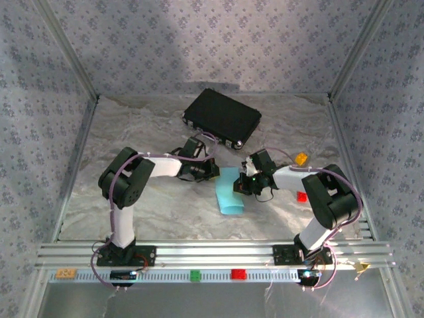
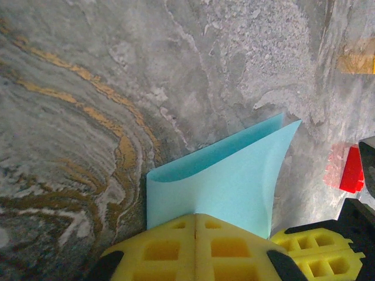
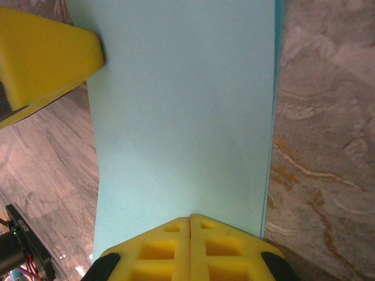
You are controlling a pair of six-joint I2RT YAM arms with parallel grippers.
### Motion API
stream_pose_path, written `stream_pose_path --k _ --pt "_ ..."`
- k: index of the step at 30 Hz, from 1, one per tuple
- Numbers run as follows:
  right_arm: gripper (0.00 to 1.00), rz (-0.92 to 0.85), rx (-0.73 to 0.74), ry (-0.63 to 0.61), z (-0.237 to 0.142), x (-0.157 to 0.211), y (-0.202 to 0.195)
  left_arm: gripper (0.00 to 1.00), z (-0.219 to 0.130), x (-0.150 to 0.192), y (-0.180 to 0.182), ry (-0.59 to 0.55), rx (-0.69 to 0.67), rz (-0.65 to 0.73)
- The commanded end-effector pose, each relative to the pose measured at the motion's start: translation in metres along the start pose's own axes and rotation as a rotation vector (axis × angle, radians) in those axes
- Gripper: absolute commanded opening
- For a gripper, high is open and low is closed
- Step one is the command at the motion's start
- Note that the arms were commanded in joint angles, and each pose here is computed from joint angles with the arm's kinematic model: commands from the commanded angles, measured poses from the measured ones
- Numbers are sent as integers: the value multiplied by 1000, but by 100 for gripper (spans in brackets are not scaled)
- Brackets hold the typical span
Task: Fold a paper plane with a square sheet of paper (pick it up from the middle)
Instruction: First fold the square sheet of paper in half at the center of the table.
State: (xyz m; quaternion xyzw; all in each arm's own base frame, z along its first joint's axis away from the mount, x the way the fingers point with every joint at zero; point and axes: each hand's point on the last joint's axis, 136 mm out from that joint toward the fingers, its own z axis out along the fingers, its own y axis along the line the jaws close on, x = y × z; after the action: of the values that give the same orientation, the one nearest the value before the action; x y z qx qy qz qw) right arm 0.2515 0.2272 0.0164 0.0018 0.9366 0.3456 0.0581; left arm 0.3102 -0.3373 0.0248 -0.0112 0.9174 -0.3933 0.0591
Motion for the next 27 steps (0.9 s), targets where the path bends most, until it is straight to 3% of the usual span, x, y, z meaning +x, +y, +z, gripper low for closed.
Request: stream_pose_path --k 1,12,27 --pt "0 95 172 76 2 30 -47 0 -7 -6 -15 12 28 40" --pt "0 94 168 78 3 30 -46 0 12 -2 11 53 -23 9" --pt "0 96 172 79 3 32 -47 0 1 -50 38 -73 -125 -93"
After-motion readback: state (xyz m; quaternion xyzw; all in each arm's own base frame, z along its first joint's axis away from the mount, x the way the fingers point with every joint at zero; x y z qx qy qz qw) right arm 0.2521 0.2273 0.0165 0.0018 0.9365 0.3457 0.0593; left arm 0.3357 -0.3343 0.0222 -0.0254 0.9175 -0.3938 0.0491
